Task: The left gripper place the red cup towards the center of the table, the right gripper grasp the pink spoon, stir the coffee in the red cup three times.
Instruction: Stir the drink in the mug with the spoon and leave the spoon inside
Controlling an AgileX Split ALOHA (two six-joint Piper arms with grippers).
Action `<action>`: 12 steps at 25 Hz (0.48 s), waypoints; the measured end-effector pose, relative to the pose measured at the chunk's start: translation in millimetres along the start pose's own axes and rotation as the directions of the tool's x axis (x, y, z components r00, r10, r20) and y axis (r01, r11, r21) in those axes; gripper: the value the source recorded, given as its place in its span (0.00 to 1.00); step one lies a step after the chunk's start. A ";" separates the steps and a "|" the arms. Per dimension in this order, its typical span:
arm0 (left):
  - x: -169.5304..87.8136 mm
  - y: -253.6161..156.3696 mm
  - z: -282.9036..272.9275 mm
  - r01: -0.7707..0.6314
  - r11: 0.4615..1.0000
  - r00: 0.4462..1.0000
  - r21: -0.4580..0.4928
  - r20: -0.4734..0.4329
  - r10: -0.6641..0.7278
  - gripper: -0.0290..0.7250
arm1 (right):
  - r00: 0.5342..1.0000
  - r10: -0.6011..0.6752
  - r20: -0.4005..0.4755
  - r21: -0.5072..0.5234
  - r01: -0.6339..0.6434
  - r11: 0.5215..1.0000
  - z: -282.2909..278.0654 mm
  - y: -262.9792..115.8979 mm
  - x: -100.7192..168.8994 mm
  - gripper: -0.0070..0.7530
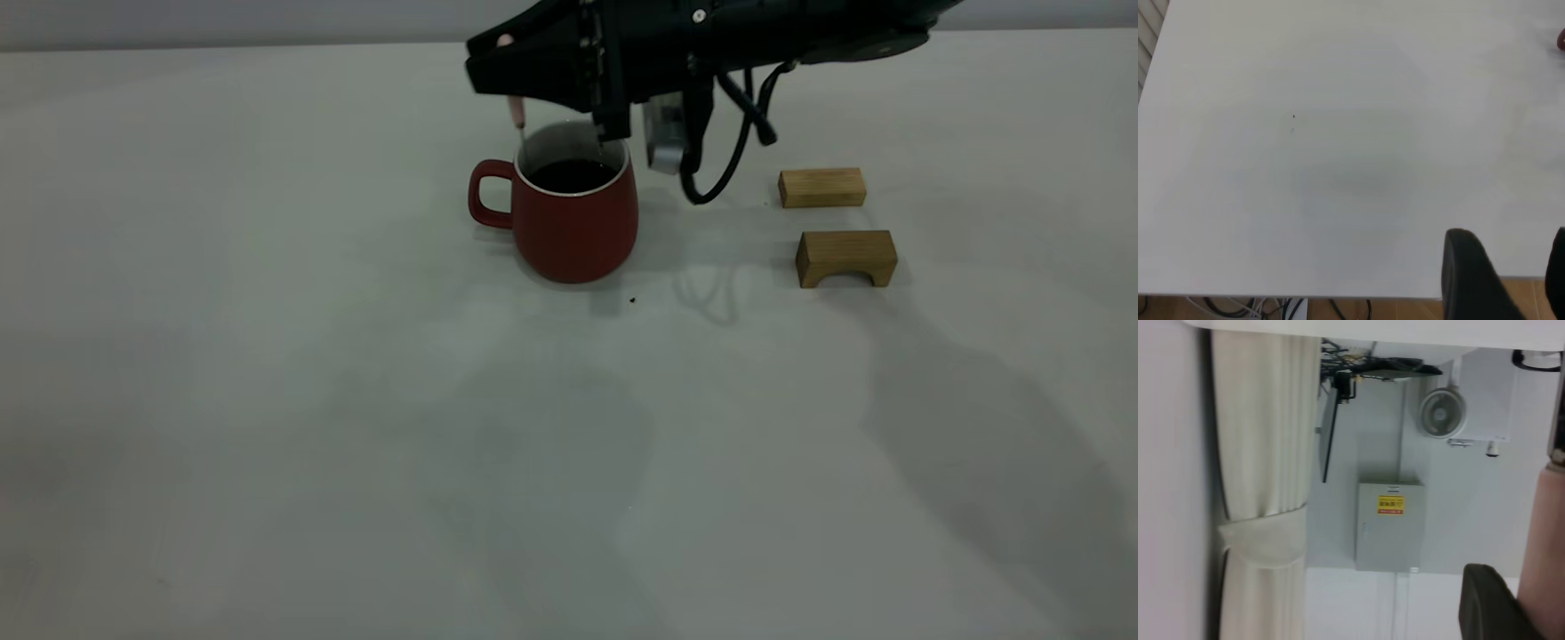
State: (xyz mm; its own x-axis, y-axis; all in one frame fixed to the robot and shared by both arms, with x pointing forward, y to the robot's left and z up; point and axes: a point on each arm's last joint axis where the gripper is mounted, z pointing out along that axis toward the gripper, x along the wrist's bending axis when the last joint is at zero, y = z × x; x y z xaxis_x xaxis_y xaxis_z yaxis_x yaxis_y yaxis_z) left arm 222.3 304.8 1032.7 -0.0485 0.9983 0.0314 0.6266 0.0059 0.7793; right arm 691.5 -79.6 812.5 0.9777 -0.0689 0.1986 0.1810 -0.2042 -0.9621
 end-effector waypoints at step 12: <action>0.0 0.0 0.0 0.000 1.000 1.000 0.000 0.000 0.000 0.51 | 0.999 0.047 0.017 -0.066 -0.046 0.997 -24.3 10.7 7.2 0.18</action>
State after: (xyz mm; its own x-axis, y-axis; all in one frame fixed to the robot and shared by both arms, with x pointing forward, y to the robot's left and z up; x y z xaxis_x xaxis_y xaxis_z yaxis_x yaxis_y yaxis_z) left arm 222.3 304.8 1032.7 -0.0485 0.9983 0.0314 0.6266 0.0059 0.7793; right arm 697.8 -106.1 808.2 0.9868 -0.0618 0.1494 0.1281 -0.2648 -0.9557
